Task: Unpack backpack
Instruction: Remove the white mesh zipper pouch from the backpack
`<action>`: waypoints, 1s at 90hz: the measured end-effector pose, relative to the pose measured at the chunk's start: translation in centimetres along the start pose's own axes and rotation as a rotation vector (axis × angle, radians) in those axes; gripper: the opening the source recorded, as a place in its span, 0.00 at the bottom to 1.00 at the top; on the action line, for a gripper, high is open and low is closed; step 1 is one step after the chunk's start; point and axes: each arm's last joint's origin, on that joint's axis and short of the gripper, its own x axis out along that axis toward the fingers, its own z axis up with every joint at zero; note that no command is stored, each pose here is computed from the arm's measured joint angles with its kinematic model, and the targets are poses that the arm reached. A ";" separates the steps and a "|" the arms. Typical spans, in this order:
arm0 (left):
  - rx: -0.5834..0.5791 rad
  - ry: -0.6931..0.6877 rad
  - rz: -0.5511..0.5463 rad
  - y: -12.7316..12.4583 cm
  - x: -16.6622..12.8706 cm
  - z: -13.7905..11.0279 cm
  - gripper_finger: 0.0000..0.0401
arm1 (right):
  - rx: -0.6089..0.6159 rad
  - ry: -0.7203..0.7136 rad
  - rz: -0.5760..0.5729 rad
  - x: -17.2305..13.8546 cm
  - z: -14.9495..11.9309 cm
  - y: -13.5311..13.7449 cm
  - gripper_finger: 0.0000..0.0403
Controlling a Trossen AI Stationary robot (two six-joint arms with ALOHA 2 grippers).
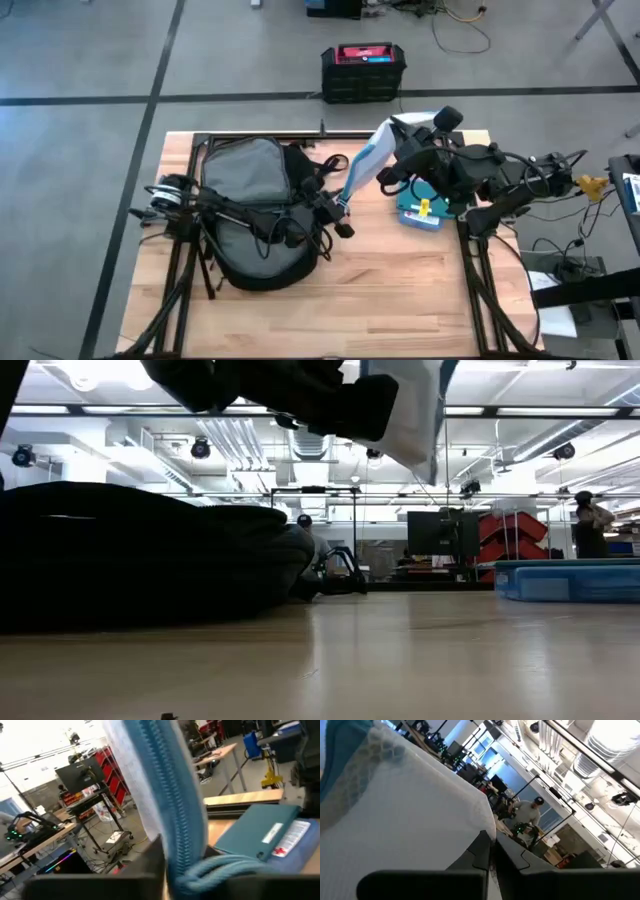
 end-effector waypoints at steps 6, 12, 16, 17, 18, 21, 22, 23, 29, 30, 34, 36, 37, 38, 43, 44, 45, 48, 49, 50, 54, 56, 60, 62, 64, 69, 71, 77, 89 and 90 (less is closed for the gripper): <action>0.032 0.011 -0.001 -0.3 -0.6 0.2 0.02 | -0.025 0.023 0.011 0.0 -0.5 0.4 0.00; 0.091 0.038 0.020 -0.5 -1.6 0.5 0.01 | -0.059 0.049 0.031 -0.1 -1.2 0.9 0.00; 0.134 0.059 0.031 -0.5 -2.3 0.8 0.00 | -0.084 0.070 0.045 -0.1 -1.7 1.3 0.00; 0.141 0.064 0.033 -0.5 -2.5 0.9 0.00 | -0.088 0.075 0.049 -0.1 -1.9 1.3 0.00; 0.149 0.068 0.035 -0.4 -2.7 1.1 0.00 | -0.091 0.081 0.052 -0.1 -2.0 1.4 0.00; 0.176 0.081 0.033 -0.3 -3.5 1.5 0.00 | -0.097 0.097 0.064 -0.2 -2.5 1.7 0.00; 0.184 0.086 0.033 -0.2 -3.8 1.7 0.00 | -0.098 0.103 0.068 -0.2 -2.7 1.8 0.00; 0.192 0.090 0.031 -0.2 -4.0 1.8 0.00 | -0.100 0.109 0.073 -0.2 -2.9 1.8 0.00; 0.211 0.104 -0.001 0.4 -5.6 2.8 0.00 | -0.100 0.143 0.118 -0.4 -4.0 2.3 0.03; 0.212 0.106 -0.007 0.6 -5.9 3.0 0.00 | -0.095 0.148 0.131 -0.5 -4.2 2.4 0.03; 0.209 0.117 -0.047 1.2 -6.8 3.6 0.00 | -0.074 0.170 0.191 -0.6 -4.9 2.6 0.06; 0.195 0.120 -0.069 1.5 -7.3 3.9 0.00 | -0.061 0.185 0.226 -0.7 -5.2 2.7 0.08; 0.188 0.121 -0.082 1.8 -7.5 4.0 0.00 | -0.054 0.193 0.245 -0.7 -5.4 2.8 0.09; 0.179 0.123 -0.098 2.0 -7.7 4.2 0.00 | -0.048 0.201 0.264 -0.7 -5.5 2.8 0.10; 0.114 0.132 -0.189 3.3 -8.6 5.0 0.00 | -0.024 0.249 0.365 -0.8 -6.3 3.1 0.15; 0.097 0.132 -0.213 3.6 -8.7 5.1 0.00 | -0.021 0.260 0.384 -0.9 -6.4 3.1 0.16; 0.079 0.134 -0.236 3.9 -8.9 5.3 0.00 | -0.017 0.271 0.402 -0.9 -6.6 3.2 0.18; 0.026 0.141 -0.302 4.9 -9.2 5.8 0.00 | 0.001 0.302 0.445 -0.9 -6.9 3.2 0.21; 0.008 0.145 -0.327 5.3 -9.3 5.9 0.00 | 0.007 0.311 0.458 -0.9 -7.0 3.3 0.23; -0.011 0.149 -0.353 5.6 -9.3 6.1 0.00 | 0.012 0.320 0.470 -0.9 -7.0 3.3 0.24; -0.091 0.160 -0.458 6.8 -9.3 6.6 0.00 | 0.025 0.349 0.520 -1.0 -7.3 3.5 0.30; -0.127 0.168 -0.513 7.3 -9.4 6.8 0.00 | 0.030 0.362 0.541 -1.0 -7.4 3.5 0.32; -0.177 0.197 -0.599 8.1 -9.3 6.8 0.00 | 0.030 0.375 0.575 -1.1 -7.5 3.8 0.38; -0.194 0.212 -0.628 8.4 -9.2 6.7 0.00 | 0.029 0.378 0.589 -1.1 -7.5 3.9 0.40; -0.202 0.229 -0.647 8.7 -9.1 6.6 0.00 | 0.030 0.380 0.606 -1.2 -7.4 4.0 0.42; -0.204 0.279 -0.656 8.9 -9.0 6.1 0.00 | 0.034 0.382 0.656 -1.4 -7.4 4.3 0.48; -0.193 0.299 -0.657 8.9 -8.9 5.9 0.00 | 0.037 0.385 0.676 -1.4 -7.4 4.3 0.49; -0.148 0.362 -0.657 9.0 -9.0 5.1 0.00 | 0.044 0.397 0.741 -1.5 -7.3 4.6 0.54; -0.095 0.441 -0.651 9.4 -9.2 5.0 0.00 | 0.050 0.465 0.878 -1.9 -7.9 5.4 0.60; -0.094 0.444 -0.650 9.5 -9.2 5.1 0.00 | 0.052 0.473 0.888 -1.9 -8.0 5.4 0.60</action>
